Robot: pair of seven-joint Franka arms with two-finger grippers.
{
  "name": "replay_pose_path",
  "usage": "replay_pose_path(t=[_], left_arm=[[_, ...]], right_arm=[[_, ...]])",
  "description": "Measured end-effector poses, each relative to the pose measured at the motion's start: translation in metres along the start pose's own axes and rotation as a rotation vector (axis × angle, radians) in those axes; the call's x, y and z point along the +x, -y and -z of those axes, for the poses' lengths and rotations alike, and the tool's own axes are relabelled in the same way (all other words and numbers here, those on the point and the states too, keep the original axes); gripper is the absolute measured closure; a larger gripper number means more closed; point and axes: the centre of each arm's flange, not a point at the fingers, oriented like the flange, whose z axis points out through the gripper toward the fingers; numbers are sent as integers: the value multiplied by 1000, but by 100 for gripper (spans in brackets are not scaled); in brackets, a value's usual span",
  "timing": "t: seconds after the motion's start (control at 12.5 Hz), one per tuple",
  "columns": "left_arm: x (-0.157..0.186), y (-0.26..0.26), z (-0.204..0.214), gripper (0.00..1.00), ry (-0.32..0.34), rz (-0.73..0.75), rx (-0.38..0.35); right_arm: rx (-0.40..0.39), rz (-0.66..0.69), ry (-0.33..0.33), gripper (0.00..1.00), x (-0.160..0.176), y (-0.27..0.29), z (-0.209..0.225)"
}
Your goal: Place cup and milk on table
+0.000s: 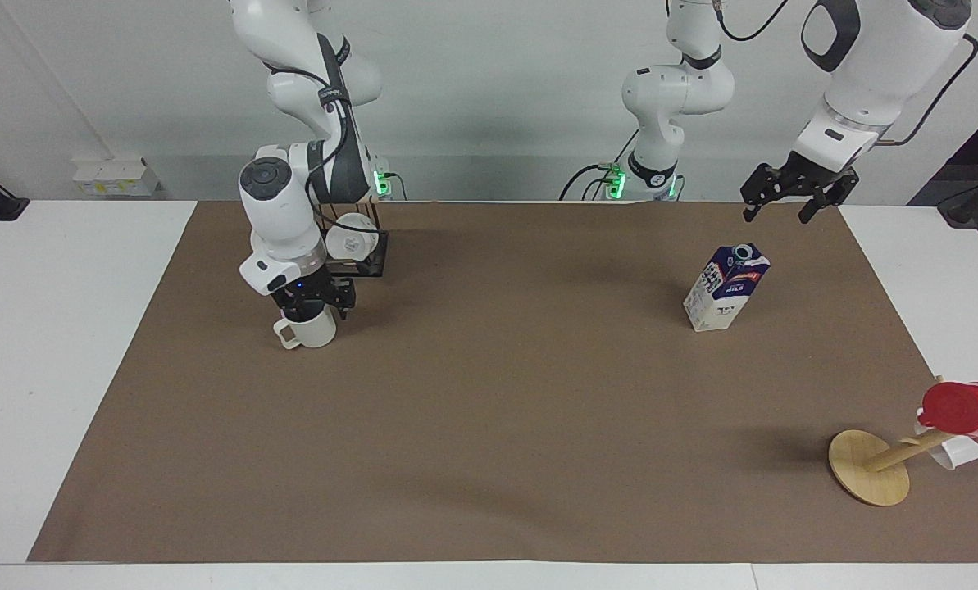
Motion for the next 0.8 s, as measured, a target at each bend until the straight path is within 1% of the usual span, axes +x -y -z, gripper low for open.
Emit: replay_pose_path(t=[0.08, 0.16, 0.24, 0.32, 0.4, 0.56, 0.64, 0.8], left_arm=[[-1, 0, -1, 0, 8, 1, -1], [-1, 0, -1, 0, 10, 1, -1], [-1, 1, -1, 0, 11, 1, -1], [-1, 1, -1, 0, 11, 2, -1], [-1, 2, -1, 0, 11, 3, -1], [-2, 2, -1, 0, 14, 4, -1], [-2, 2, -1, 0, 14, 3, -1], [-2, 1, -1, 0, 15, 2, -1]], right_arm=[[8, -8, -5, 39, 1, 0, 0], [12, -14, -13, 41, 1, -1, 1], [14, -20, -16, 53, 2, -4, 1], [17, -30, -20, 63, 2, -7, 1], [23, -40, -26, 63, 3, -9, 1], [53, -71, -31, 84, 4, -9, 1], [56, -78, -36, 94, 5, -10, 3], [57, -85, -37, 94, 5, -10, 4]])
